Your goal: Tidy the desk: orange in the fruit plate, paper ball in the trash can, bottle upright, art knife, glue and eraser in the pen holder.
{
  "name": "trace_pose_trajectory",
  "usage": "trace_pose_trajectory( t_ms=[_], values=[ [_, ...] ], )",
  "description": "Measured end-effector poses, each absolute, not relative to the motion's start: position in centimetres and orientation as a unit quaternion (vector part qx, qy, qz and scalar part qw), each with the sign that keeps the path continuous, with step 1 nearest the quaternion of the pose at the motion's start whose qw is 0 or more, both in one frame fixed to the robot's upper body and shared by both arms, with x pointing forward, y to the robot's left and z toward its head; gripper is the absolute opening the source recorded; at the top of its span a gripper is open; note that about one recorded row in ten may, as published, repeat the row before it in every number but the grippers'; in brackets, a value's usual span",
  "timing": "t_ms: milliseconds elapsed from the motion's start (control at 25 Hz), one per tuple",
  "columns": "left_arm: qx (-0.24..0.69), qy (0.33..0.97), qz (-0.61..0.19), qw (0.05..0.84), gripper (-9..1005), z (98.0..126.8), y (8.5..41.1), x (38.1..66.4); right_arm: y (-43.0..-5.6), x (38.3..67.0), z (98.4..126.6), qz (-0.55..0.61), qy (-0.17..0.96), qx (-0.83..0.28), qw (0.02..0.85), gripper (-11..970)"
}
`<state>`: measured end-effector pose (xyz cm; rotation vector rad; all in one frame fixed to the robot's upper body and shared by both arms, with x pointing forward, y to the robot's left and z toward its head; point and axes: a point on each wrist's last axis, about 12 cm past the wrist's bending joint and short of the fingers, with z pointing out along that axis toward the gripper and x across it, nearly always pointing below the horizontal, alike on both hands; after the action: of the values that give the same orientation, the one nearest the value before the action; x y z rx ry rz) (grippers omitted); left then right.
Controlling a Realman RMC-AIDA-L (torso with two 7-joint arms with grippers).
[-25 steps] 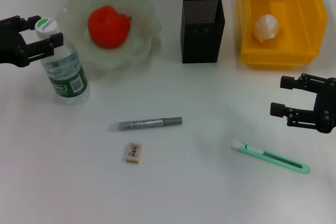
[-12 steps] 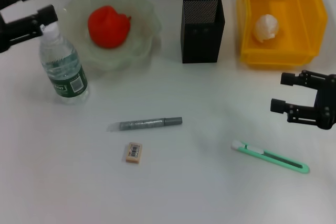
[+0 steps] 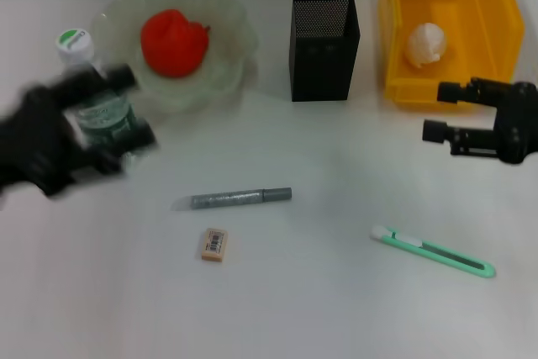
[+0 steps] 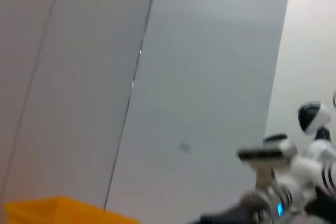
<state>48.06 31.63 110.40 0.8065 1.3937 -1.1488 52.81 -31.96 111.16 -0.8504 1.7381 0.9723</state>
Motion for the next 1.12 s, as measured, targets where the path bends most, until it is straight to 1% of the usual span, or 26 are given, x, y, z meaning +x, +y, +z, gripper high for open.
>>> trace_pose_trajectory(
  t_ms=[80, 120, 160, 240, 320, 360, 440, 480, 520, 560, 600, 680, 720, 760, 880, 920, 1120],
  values=[
    [0.352, 0.598, -0.476, 0.54, 814, 109.2, 31.0, 47.8, -31.5, 53.6, 112.0, 0.406, 0.715, -0.353, 0.446, 773],
    [0.368, 0.616, -0.46, 0.523, 814, 107.7, 30.2, 47.5, -30.9, 54.5, 113.1, 0.414, 0.726, -0.363, 0.412, 773],
    [0.368, 0.616, -0.46, 0.523, 814, 107.7, 30.2, 47.5, -30.9, 54.5, 113.1, 0.414, 0.726, -0.363, 0.412, 773],
    [0.38, 0.627, -0.45, 0.51, 814, 106.7, 29.5, 47.3, -29.9, 55.4, 114.3, 0.412, 0.739, -0.382, 0.371, 773],
    [0.396, 0.629, -0.438, 0.505, 814, 105.8, 29.0, 46.8, -28.6, 56.2, 115.5, 0.404, 0.755, -0.404, 0.32, 772],
    [0.4, 0.626, -0.436, 0.508, 814, 105.6, 28.9, 46.6, -27.3, 57.0, 116.8, 0.387, 0.77, -0.428, 0.271, 772],
    [0.403, 0.622, -0.435, 0.511, 815, 105.5, 28.8, 46.5, -26.0, 57.7, 118.0, 0.363, 0.787, -0.449, 0.217, 772],
    [0.403, 0.622, -0.435, 0.511, 815, 105.5, 28.8, 46.5, -26.0, 57.7, 118.0, 0.363, 0.787, -0.449, 0.217, 772],
    [0.407, 0.619, -0.433, 0.513, 815, 105.1, 28.6, 46.2, -24.7, 58.3, 118.8, 0.336, 0.801, -0.466, 0.17, 772],
    [0.409, 0.619, -0.432, 0.512, 815, 105.0, 28.5, 46.2, -24.7, 58.3, 118.8, 0.336, 0.801, -0.466, 0.17, 772],
    [0.412, 0.621, -0.431, 0.509, 815, 104.9, 28.4, 46.2, -24.1, 58.5, 119.1, 0.317, 0.808, -0.474, 0.147, 772],
    [0.423, 0.625, -0.43, 0.496, 815, 104.6, 28.3, 46.2, -22.4, 59.0, 119.4, 0.279, 0.817, -0.492, 0.109, 771],
    [0.428, 0.627, -0.43, 0.489, 815, 104.5, 28.2, 46.2, -20.8, 59.4, 119.4, 0.243, 0.823, -0.507, 0.082, 771],
    [0.428, 0.627, -0.43, 0.489, 815, 104.5, 28.2, 46.2, -20.8, 59.4, 119.4, 0.243, 0.823, -0.507, 0.082, 771],
    [0.433, 0.626, -0.432, 0.484, 814, 104.5, 28.1, 46.2, -18.6, 59.6, 119.1, 0.19, 0.825, -0.529, 0.054, 771],
    [0.437, 0.625, -0.433, 0.481, 814, 104.4, 28.0, 46.2, -17.3, 59.5, 118.7, 0.155, 0.824, -0.544, 0.038, 771],
    [0.451, 0.619, -0.431, 0.477, 815, 104.2, 27.5, 46.2, -15.7, 59.5, 117.7, 0.101, 0.823, -0.558, 0.029, 770]
  ],
)
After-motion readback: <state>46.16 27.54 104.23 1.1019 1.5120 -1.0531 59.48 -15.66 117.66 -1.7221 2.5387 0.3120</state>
